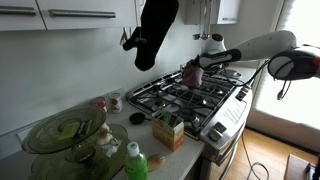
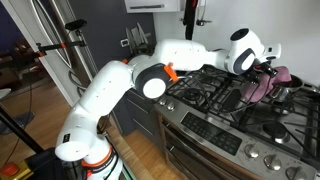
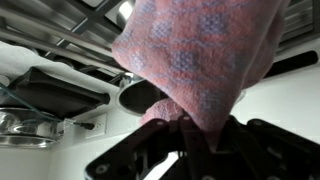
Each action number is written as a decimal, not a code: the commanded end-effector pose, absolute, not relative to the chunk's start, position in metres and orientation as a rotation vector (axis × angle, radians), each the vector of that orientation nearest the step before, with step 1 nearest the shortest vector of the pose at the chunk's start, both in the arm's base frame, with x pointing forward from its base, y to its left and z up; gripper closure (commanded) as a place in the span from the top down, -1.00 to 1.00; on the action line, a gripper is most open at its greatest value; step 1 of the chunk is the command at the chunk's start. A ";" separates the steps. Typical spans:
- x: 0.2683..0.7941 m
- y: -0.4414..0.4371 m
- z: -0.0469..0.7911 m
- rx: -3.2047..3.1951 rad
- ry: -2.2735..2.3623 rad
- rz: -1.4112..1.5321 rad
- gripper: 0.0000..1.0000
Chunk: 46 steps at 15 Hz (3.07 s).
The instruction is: Move the silver pot to the top right side of the stove, pick up the purple cloth and wipe the silver pot, put the purple cloth back on the job of the stove
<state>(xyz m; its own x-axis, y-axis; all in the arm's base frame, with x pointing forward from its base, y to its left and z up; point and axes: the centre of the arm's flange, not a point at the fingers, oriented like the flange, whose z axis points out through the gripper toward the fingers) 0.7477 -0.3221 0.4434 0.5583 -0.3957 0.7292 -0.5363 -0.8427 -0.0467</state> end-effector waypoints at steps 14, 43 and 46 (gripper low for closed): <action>0.714 -0.290 0.560 2.591 -0.729 1.364 -0.92; 0.668 -0.242 0.580 2.837 -0.378 1.087 1.00; 0.662 -0.256 0.588 2.765 -0.583 1.048 1.00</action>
<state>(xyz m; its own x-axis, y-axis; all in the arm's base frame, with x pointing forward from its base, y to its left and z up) 0.6816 -0.2490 0.5908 0.7052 -0.2141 0.6759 -0.2850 -0.9585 -0.0064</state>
